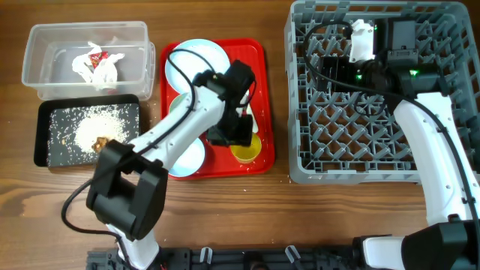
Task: Sort waste into correct bins and load items into the dishwasher rack
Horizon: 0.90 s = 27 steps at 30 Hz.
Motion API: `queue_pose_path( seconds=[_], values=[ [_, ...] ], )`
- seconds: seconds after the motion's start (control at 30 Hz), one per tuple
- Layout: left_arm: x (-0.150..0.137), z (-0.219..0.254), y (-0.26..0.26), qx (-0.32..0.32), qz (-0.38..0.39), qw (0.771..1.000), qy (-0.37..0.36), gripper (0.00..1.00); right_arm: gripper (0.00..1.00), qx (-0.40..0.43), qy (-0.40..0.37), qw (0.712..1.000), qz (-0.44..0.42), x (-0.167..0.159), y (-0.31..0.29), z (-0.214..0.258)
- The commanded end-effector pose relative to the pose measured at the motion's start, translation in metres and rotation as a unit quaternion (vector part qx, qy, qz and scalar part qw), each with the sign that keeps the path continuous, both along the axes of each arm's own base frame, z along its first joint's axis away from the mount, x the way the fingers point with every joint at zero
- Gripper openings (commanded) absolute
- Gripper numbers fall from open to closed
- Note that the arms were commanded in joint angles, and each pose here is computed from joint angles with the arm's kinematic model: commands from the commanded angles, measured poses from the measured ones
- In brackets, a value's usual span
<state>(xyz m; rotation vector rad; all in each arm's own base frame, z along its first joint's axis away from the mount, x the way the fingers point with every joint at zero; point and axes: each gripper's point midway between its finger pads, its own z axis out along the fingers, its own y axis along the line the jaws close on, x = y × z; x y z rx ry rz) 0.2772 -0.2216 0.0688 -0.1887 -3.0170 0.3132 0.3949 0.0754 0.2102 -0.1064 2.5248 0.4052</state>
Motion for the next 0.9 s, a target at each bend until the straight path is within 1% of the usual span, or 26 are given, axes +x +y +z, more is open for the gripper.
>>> queue_pose_path(
  seconds=[0.0,0.07,0.1,0.13,0.2,0.23,0.27,0.3,0.33,0.37,0.4,0.43,0.47,0.5,0.53,0.57,0.6,0.67,0.7,0.77,0.87],
  values=[
    [0.001,-0.030,0.019,0.047,0.056,0.997,-0.015,0.41,1.00,0.007,0.006,1.000,0.003,0.001,0.003,-0.003],
    [0.007,-0.033,0.018,0.045,0.056,0.997,-0.029,0.34,1.00,0.007,0.006,1.000,0.003,0.001,0.003,-0.003],
    [0.009,-0.032,0.016,0.042,0.057,0.997,-0.033,0.14,1.00,0.007,0.006,1.000,0.003,0.001,0.003,-0.003],
    [0.010,-0.032,0.016,0.041,0.057,0.997,-0.033,0.04,1.00,0.007,0.006,1.000,0.003,0.001,0.003,-0.003],
    [0.013,-0.019,0.015,0.039,0.055,0.997,-0.037,0.04,1.00,0.007,0.006,1.000,0.003,0.001,0.003,-0.003],
    [0.019,-0.001,0.015,0.033,0.055,0.997,-0.044,0.04,1.00,0.010,0.006,1.000,0.004,0.001,0.004,-0.003],
    [0.026,0.020,0.013,0.014,0.042,0.997,-0.056,0.04,1.00,0.018,0.007,1.000,0.010,0.000,0.008,-0.002],
    [0.034,0.049,0.007,-0.030,0.027,0.997,-0.072,0.04,1.00,0.041,0.009,0.999,0.027,-0.003,0.017,0.001],
    [0.042,0.079,-0.002,-0.096,0.012,0.991,-0.088,0.04,1.00,0.071,0.008,0.996,0.052,-0.006,0.029,0.005],
    [0.051,0.113,-0.008,-0.180,-0.001,0.977,-0.111,0.04,1.00,0.100,0.000,0.991,0.090,-0.010,0.042,0.013],
    [0.058,0.146,-0.013,-0.275,-0.018,0.953,-0.129,0.04,0.99,0.137,-0.011,0.981,0.133,-0.015,0.058,0.023],
    [0.060,0.175,-0.013,-0.362,-0.037,0.921,-0.137,0.04,1.00,0.183,-0.027,0.967,0.175,-0.020,0.074,0.038],
    [0.061,0.196,-0.009,-0.427,-0.045,0.893,-0.136,0.04,1.00,0.224,-0.047,0.950,0.211,-0.023,0.086,0.054],
    [0.061,0.212,-0.004,-0.477,-0.059,0.866,-0.139,0.04,1.00,0.266,-0.076,0.927,0.255,-0.027,0.099,0.075],
    [0.060,0.225,0.000,-0.513,-0.074,0.843,-0.144,0.04,1.00,0.288,-0.098,0.909,0.284,-0.030,0.105,0.089],
    [0.058,0.237,0.003,-0.543,-0.085,0.822,-0.150,0.04,1.00,0.314,-0.128,0.883,0.324,-0.035,0.112,0.107],
    [0.057,0.243,0.003,-0.559,-0.091,0.811,-0.150,0.04,1.00,0.330,-0.150,0.862,0.355,-0.040,0.116,0.120],
    [0.055,0.247,0.000,-0.567,-0.098,0.805,-0.149,0.04,1.00,0.360,-0.189,0.810,0.422,-0.056,0.122,0.145],
    [0.054,0.250,-0.001,-0.574,-0.103,0.799,-0.149,0.04,1.00,0.363,-0.195,0.801,0.435,-0.060,0.124,0.149],
    [0.052,0.258,-0.002,-0.590,-0.116,0.784,-0.153,0.04,1.00,0.360,-0.200,0.793,0.449,-0.065,0.133,0.149],
    [0.052,0.258,-0.002,-0.591,-0.116,0.784,-0.153,0.04,1.00,0.360,-0.199,0.778,0.474,-0.076,0.150,0.149]
  ],
)
